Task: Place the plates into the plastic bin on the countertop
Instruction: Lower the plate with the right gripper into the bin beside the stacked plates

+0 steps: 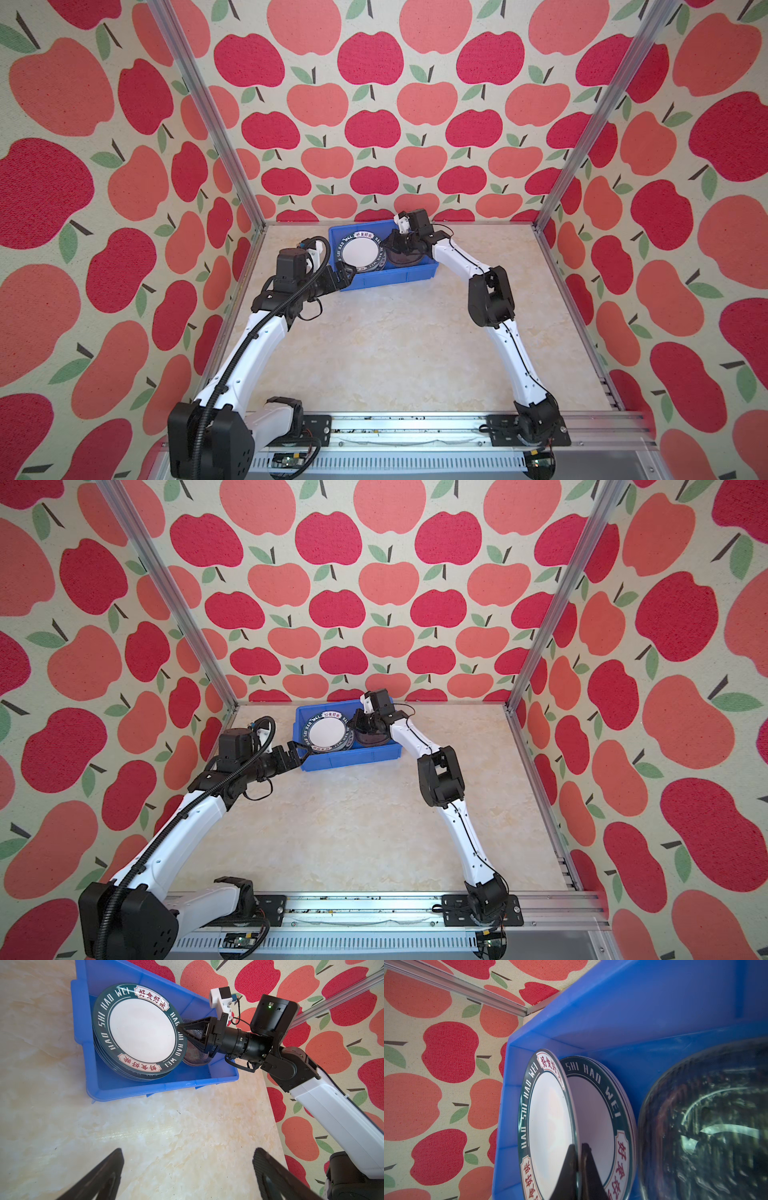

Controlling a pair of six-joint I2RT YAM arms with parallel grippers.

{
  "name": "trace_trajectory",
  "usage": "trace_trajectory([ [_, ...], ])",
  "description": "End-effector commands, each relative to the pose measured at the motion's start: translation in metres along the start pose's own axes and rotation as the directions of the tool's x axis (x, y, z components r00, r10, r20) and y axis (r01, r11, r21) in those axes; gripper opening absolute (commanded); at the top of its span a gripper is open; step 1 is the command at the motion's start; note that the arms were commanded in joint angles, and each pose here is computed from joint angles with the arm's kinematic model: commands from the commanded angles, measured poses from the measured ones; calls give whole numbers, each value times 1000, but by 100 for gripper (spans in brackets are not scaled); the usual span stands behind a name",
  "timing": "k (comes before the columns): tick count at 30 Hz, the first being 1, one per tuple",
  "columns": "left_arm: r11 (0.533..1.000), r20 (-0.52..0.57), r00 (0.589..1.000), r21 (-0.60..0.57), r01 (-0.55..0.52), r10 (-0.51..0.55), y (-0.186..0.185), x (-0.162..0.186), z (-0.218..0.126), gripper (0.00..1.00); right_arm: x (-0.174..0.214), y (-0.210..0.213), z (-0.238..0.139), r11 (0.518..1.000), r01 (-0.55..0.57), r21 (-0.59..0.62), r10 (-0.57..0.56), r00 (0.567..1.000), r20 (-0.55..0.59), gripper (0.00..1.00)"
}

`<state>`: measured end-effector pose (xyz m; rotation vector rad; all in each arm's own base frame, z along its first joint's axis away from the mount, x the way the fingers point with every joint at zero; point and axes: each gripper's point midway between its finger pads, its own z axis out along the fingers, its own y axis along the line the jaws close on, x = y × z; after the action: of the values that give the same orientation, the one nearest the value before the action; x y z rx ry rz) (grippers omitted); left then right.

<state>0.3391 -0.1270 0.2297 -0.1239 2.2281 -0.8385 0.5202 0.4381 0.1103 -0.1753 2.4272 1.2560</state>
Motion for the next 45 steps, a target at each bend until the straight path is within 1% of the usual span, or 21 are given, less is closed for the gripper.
trace_trajectory([
  [1, 1000, 0, 1000, 13, 2, -2, 1, 1, 1, 99, 4, 1, 5, 1000, 17, -10, -18, 999, -33, 0],
  [8, 1000, 2, 1000, 10, 8, -8, 4, 3, 1, 99, 8, -5, 6, 999, 23, 30, -22, 999, -43, 0],
  [11, 1000, 3, 1000, 10, 8, -8, 4, 4, 0, 99, 9, -3, 5, 998, 43, 44, -41, 998, -41, 5],
  [12, 1000, 3, 1000, 11, 8, -8, 3, 4, 0, 99, 10, -4, 6, 997, 49, 54, -47, 998, -43, 8],
  [17, 1000, 3, 1000, 11, 9, -9, 4, 5, 1, 99, 9, -9, 1, 991, 73, 113, -68, 997, -48, 33],
  [20, 1000, 2, 1000, 14, 9, -9, 4, 5, 2, 99, 7, -5, -2, 988, 89, 122, -85, 996, -41, 42],
  [24, 1000, 3, 1000, 14, 10, -10, 4, 5, 1, 99, 3, -4, -8, 985, 101, 143, -98, 995, -33, 45],
  [30, 1000, 9, 1000, 12, 12, -12, 4, 6, -1, 99, 3, -6, -11, 968, 145, 205, -142, 989, -32, 46],
  [39, 1000, 3, 1000, 18, 14, -14, 5, 6, 3, 99, 9, 5, 1, 971, 154, 183, -150, 988, -36, 46],
  [43, 1000, 4, 1000, 12, 6, -6, 5, 6, 1, 99, 3, -3, -8, 950, 182, 254, -182, 983, -23, 46],
  [45, 1000, 6, 1000, 8, 5, -5, 6, 6, 0, 99, -1, -10, -15, 930, 202, 306, -207, 978, -18, 46],
])
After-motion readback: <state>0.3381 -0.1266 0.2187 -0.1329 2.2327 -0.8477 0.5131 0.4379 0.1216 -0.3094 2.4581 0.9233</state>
